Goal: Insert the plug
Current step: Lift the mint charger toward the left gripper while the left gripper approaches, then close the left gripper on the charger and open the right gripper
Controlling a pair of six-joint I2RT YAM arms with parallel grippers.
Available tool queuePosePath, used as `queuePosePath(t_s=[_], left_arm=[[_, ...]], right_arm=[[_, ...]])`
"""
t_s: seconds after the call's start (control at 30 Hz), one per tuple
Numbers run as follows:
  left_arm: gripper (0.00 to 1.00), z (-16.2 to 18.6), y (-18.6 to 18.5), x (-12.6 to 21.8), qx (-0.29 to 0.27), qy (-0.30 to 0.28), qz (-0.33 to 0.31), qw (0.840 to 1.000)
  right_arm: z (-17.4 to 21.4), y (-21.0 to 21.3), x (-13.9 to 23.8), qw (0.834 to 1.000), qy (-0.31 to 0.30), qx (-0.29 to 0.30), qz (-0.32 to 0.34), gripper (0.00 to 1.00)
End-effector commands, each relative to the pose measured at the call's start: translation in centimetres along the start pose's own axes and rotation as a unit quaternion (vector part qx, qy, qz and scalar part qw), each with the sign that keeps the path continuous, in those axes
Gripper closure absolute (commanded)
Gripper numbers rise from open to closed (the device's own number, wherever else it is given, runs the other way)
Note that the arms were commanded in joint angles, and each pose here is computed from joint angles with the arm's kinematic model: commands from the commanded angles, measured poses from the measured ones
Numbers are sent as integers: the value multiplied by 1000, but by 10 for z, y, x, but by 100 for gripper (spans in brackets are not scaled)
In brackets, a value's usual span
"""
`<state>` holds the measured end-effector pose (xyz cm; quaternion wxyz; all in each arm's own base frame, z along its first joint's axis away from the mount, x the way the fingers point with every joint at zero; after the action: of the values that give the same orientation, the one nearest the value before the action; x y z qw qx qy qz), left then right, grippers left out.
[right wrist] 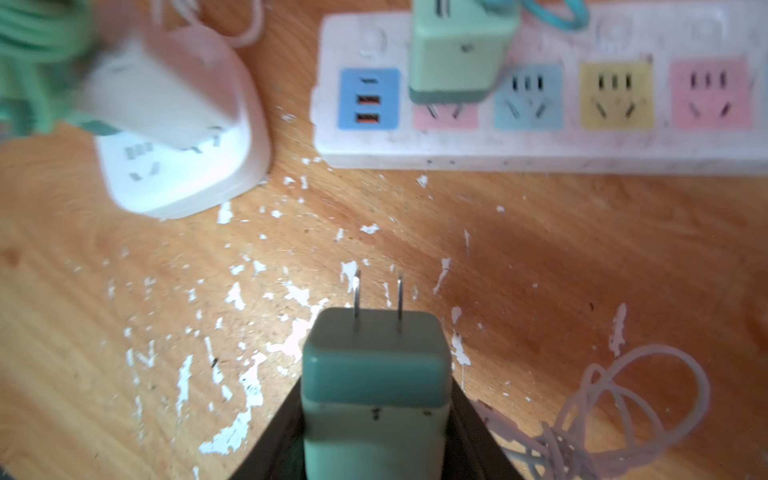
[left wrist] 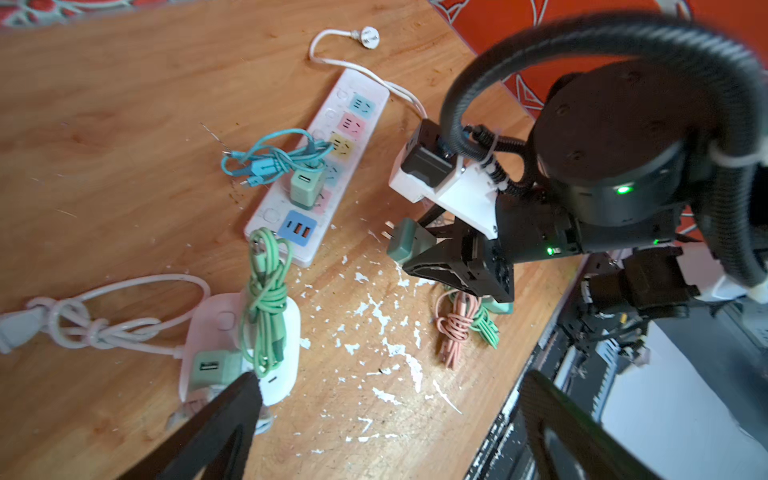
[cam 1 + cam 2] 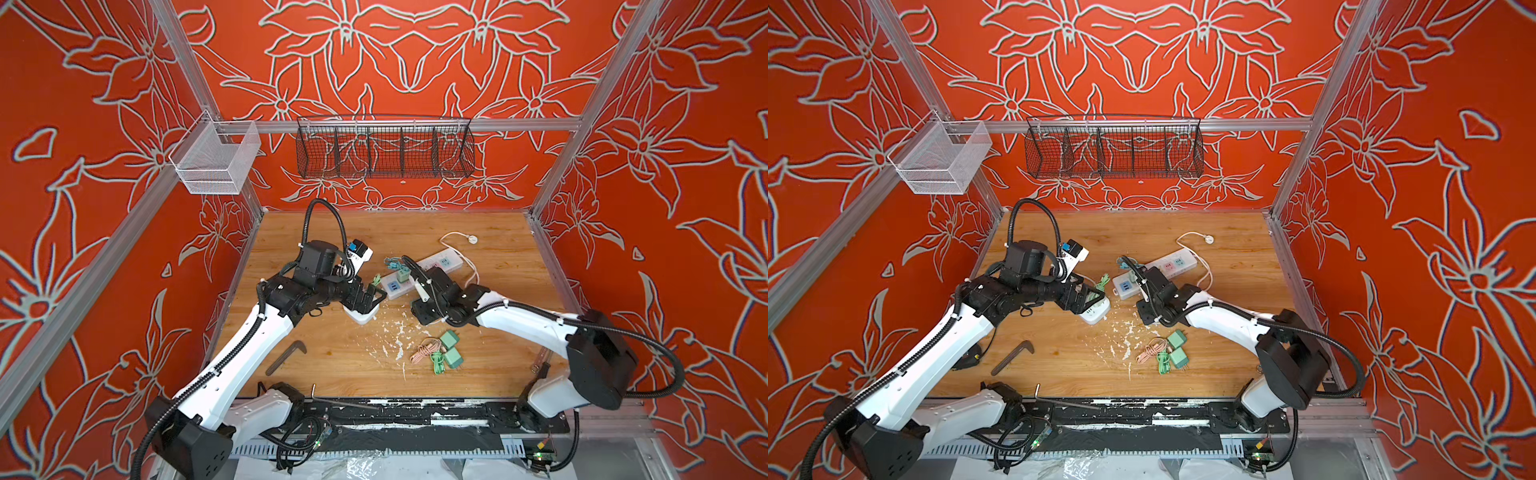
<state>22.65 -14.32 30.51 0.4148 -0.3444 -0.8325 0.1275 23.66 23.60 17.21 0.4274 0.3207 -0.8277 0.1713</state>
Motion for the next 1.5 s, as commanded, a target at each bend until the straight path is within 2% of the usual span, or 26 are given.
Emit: queuePosePath(t_s=[0.0, 0.17, 0.47, 0.7, 0.93, 1.13, 1.37, 1.47], left_arm=[[3, -3, -12, 2, 13, 28, 48, 998], [3, -5, -17, -3, 21, 57, 84, 995], [3, 1, -25, -15, 32, 114, 180, 977], [2, 3, -24, -26, 53, 139, 207, 967], [9, 8, -27, -35, 55, 168, 217, 960], [20, 11, -26, -45, 62, 191, 211, 956], [38, 13, -28, -49, 64, 206, 213, 953], [42, 14, -28, -52, 66, 214, 212, 951]], right_arm=[[-6, 14, 19, 995, -49, 83, -33, 64], [-8, 25, 50, 982, -102, 146, -59, 64], [-9, 36, 94, 960, -179, 201, -80, 65], [-13, 46, 109, 946, -214, 228, -87, 65], [-18, 52, 116, 940, -229, 239, -79, 65], [-22, 57, 119, 936, -239, 246, -79, 66], [-27, 61, 120, 935, -244, 252, -64, 66], [-29, 62, 120, 933, -246, 255, -58, 66]])
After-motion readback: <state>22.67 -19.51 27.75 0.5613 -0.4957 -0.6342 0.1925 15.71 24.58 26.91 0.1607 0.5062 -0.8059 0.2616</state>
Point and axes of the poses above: each gripper's point midway between its finger pads, its own x axis back along the fingers, its own y axis along the line the jaws close on, z = x × y, the point moved 8 cm from there along x, back along the fingers, and after that the axes turned 13 degrees about x, right-handed, at the moved point
